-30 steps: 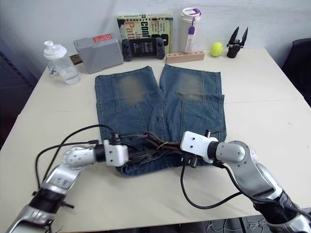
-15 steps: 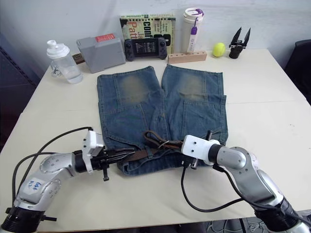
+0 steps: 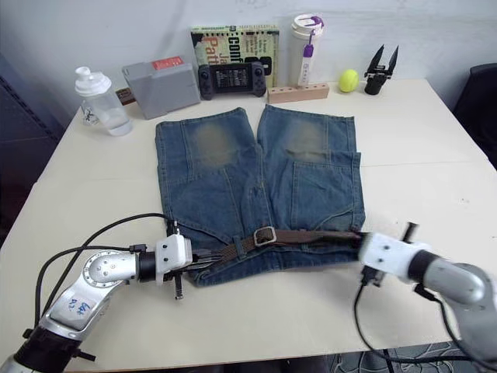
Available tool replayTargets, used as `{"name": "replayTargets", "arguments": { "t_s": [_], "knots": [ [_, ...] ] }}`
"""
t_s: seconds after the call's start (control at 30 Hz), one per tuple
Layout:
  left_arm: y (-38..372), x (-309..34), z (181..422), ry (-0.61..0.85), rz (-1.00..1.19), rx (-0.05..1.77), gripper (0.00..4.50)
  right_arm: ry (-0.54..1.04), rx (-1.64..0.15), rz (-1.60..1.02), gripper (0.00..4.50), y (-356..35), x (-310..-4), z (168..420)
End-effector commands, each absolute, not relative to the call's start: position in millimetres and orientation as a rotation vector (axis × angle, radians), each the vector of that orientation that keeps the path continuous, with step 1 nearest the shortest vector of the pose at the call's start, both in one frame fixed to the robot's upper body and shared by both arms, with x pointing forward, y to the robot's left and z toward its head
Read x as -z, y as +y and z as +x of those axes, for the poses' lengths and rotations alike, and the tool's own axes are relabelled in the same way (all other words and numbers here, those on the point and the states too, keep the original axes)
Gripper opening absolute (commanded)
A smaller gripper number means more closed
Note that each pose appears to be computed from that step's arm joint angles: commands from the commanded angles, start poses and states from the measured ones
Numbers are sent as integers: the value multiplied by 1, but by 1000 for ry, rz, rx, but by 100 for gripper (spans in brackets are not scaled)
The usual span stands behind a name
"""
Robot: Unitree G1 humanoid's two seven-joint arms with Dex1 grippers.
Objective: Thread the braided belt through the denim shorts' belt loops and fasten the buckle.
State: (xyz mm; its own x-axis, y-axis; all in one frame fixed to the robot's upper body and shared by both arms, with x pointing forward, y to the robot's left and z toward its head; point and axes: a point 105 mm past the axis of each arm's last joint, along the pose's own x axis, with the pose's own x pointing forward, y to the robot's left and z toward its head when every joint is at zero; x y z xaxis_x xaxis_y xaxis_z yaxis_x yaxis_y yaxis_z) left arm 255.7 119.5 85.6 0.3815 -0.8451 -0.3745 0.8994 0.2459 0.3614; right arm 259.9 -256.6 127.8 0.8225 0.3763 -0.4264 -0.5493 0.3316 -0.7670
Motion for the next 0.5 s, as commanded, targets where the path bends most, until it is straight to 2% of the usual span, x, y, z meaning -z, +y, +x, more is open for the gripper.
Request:
{"name": "replayTargets", "arguments": {
  "t_s": [0.03,0.27,0.4,0.47,0.5],
  "knots": [
    [134,-47,245,276,601,1199,3,212,-409,-1126,0,-299,-133,269],
    [139,-50,250,250,608,1170,3,161,-473,-1105,0,-274,-124,271],
    [146,-60,259,187,626,1116,3,171,-500,-1115,0,-267,-117,271],
    [149,-74,260,125,606,1104,66,187,-508,-1059,90,-265,-114,272],
    [151,-81,258,100,589,1108,85,194,-510,-1033,116,-265,-115,273]
  ]
}}
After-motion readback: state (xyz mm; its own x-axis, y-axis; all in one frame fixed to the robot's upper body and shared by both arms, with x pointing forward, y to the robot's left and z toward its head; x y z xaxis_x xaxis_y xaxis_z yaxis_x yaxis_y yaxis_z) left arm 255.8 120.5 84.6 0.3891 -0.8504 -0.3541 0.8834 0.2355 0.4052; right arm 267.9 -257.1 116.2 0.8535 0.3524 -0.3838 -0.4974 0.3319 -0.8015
